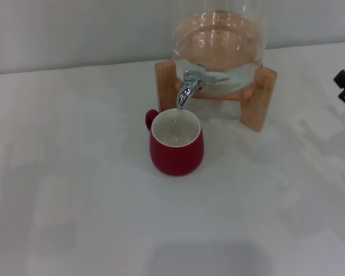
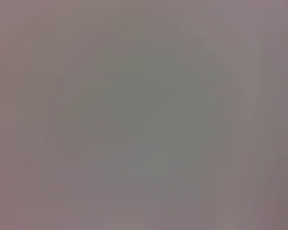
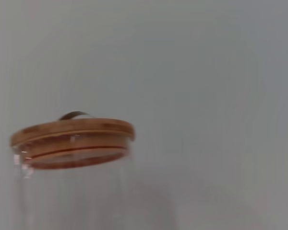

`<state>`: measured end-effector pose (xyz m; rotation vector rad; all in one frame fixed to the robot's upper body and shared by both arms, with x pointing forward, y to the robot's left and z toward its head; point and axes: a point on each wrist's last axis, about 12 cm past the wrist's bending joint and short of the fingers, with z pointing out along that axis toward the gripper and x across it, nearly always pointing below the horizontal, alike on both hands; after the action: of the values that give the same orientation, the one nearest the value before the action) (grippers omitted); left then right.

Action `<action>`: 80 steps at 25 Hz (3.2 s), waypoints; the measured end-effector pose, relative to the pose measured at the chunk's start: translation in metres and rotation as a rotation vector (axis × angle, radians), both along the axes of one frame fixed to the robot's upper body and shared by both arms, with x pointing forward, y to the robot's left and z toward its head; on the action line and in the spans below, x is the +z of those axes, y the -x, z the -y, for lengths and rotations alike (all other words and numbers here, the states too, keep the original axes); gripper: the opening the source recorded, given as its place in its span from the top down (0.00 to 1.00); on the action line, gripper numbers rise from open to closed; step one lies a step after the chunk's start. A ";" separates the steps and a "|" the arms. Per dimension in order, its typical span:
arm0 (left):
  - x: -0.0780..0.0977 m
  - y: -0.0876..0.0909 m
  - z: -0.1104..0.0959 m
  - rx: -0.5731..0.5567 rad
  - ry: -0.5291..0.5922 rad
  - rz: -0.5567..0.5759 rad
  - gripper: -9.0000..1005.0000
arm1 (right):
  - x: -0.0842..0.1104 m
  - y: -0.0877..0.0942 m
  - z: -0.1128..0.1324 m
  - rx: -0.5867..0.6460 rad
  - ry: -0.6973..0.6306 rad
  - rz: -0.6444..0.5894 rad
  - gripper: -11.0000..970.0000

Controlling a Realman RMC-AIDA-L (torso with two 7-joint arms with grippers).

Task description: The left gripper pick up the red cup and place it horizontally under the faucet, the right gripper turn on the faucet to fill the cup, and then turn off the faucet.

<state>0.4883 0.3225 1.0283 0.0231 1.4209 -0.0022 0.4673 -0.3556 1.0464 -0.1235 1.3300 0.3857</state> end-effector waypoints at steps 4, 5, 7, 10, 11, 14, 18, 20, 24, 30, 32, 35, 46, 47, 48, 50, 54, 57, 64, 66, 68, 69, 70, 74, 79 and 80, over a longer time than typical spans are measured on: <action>-0.002 0.003 -0.001 0.003 -0.001 -0.006 0.12 | -0.001 0.001 -0.009 0.072 -0.004 -0.014 0.10; -0.002 0.003 -0.001 0.003 -0.001 -0.007 0.12 | -0.001 0.000 -0.012 0.097 -0.005 -0.018 0.10; -0.002 0.003 -0.001 0.004 -0.001 -0.007 0.12 | -0.001 -0.002 -0.018 0.134 -0.009 -0.024 0.10; -0.002 0.003 -0.001 0.002 -0.001 -0.008 0.12 | 0.000 -0.007 -0.026 0.185 -0.017 -0.030 0.10; -0.002 0.003 -0.001 0.002 -0.001 -0.008 0.12 | 0.000 -0.009 -0.029 0.204 -0.018 -0.033 0.10; -0.002 0.003 -0.002 0.002 -0.002 -0.008 0.12 | 0.002 -0.015 -0.036 0.247 -0.016 -0.039 0.10; -0.002 0.003 -0.002 0.002 -0.003 -0.008 0.12 | 0.002 -0.020 -0.043 0.285 -0.021 -0.052 0.10; -0.002 0.003 -0.002 0.002 -0.003 -0.008 0.12 | 0.003 -0.023 -0.046 0.300 -0.018 -0.058 0.10; -0.002 0.003 -0.001 0.002 -0.001 -0.009 0.12 | 0.003 -0.027 -0.052 0.335 -0.015 -0.075 0.10; -0.003 0.003 -0.001 -0.001 -0.003 -0.013 0.12 | 0.004 -0.035 -0.065 0.399 -0.008 -0.096 0.10; -0.003 0.003 -0.001 -0.002 -0.006 -0.017 0.12 | 0.004 -0.037 -0.070 0.424 -0.009 -0.098 0.10; -0.004 0.003 -0.001 -0.002 -0.008 -0.022 0.12 | 0.006 -0.042 -0.077 0.451 -0.012 -0.098 0.10; -0.004 0.002 0.000 -0.009 -0.010 -0.023 0.12 | 0.012 -0.055 -0.090 0.503 -0.009 -0.110 0.10; -0.004 0.002 0.000 -0.009 -0.010 -0.023 0.12 | 0.012 -0.056 -0.091 0.503 -0.007 -0.112 0.10; -0.004 0.002 0.000 -0.010 -0.011 -0.022 0.12 | 0.012 -0.057 -0.091 0.503 -0.005 -0.114 0.10; -0.004 0.001 0.000 -0.011 -0.011 -0.021 0.12 | 0.012 -0.059 -0.092 0.503 -0.002 -0.116 0.10; -0.003 0.000 0.001 -0.014 -0.011 -0.018 0.12 | 0.012 -0.061 -0.092 0.500 0.003 -0.122 0.10; -0.003 -0.001 0.002 -0.015 -0.011 -0.016 0.12 | 0.012 -0.061 -0.093 0.504 0.000 -0.126 0.10; -0.003 -0.001 0.003 -0.025 -0.016 -0.017 0.12 | 0.012 -0.062 -0.096 0.526 -0.001 -0.135 0.10; -0.003 -0.001 0.003 -0.025 -0.016 -0.017 0.12 | 0.013 -0.063 -0.098 0.538 0.000 -0.137 0.10; -0.003 -0.001 0.003 -0.025 -0.016 -0.017 0.12 | 0.014 -0.064 -0.099 0.545 0.002 -0.136 0.10; -0.003 -0.001 0.003 -0.026 -0.017 -0.017 0.12 | 0.014 -0.064 -0.099 0.546 0.002 -0.135 0.10; -0.002 -0.001 0.003 -0.027 -0.017 -0.016 0.12 | 0.014 -0.064 -0.100 0.547 0.003 -0.135 0.10; -0.002 -0.002 0.004 -0.030 -0.018 -0.016 0.12 | 0.016 -0.066 -0.101 0.555 -0.002 -0.134 0.10; -0.002 -0.002 0.004 -0.030 -0.018 -0.017 0.12 | 0.017 -0.067 -0.103 0.566 -0.005 -0.137 0.10; -0.002 -0.002 0.004 -0.031 -0.018 -0.017 0.12 | 0.017 -0.067 -0.104 0.572 -0.005 -0.138 0.10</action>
<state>0.4899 0.3188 1.0258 0.0600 1.4371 -0.0146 0.5346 -0.2520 1.0633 -0.4855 1.4171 0.8926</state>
